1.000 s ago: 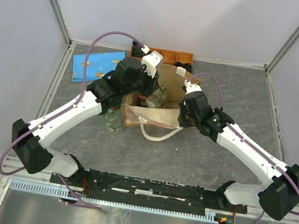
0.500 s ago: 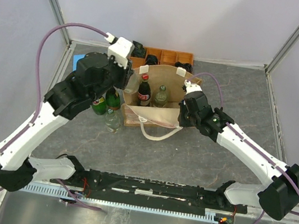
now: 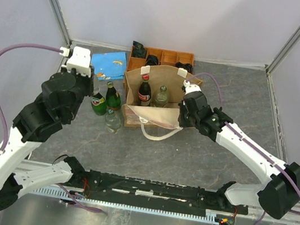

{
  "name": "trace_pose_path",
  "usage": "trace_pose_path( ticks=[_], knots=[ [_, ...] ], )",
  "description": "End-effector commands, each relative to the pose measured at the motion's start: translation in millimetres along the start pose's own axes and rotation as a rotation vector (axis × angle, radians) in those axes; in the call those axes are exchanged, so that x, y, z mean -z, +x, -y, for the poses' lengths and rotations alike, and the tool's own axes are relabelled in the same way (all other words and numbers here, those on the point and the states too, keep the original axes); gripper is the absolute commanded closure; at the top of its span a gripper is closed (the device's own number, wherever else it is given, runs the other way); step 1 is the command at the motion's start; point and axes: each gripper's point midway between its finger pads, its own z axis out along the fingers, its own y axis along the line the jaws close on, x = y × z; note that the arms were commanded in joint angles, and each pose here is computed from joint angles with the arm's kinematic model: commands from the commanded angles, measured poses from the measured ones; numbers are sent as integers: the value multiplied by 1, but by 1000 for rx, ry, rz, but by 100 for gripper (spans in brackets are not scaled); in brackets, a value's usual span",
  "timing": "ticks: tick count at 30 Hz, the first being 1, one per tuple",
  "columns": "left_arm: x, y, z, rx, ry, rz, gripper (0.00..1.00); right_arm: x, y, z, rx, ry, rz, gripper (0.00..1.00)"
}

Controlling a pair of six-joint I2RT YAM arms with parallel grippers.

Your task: Take the beverage out of the canvas bag

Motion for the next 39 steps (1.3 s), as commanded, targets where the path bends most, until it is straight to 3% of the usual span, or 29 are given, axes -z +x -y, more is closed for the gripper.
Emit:
trace_pose_path(
  ticks=[1, 6, 15, 21, 32, 39],
  knots=[
    [7, 8, -24, 138, -133, 60, 97, 0, -15, -12, 13, -44, 31, 87],
    [12, 49, -28, 188, -164, 26, 97, -2, -15, -17, 20, -67, 22, 88],
    [-2, 135, 5, 245, -111, -100, 97, 2, -12, -19, 25, -87, 19, 88],
    [-2, 178, 4, 285, -146, -115, 97, 7, -10, -16, 23, -83, 30, 87],
    [-21, 215, 13, 293, -135, -202, 97, 5, -11, -17, 34, -90, 28, 87],
    [-43, 232, -7, 323, -138, -264, 97, 6, -11, -16, 37, -84, 35, 87]
  ],
)
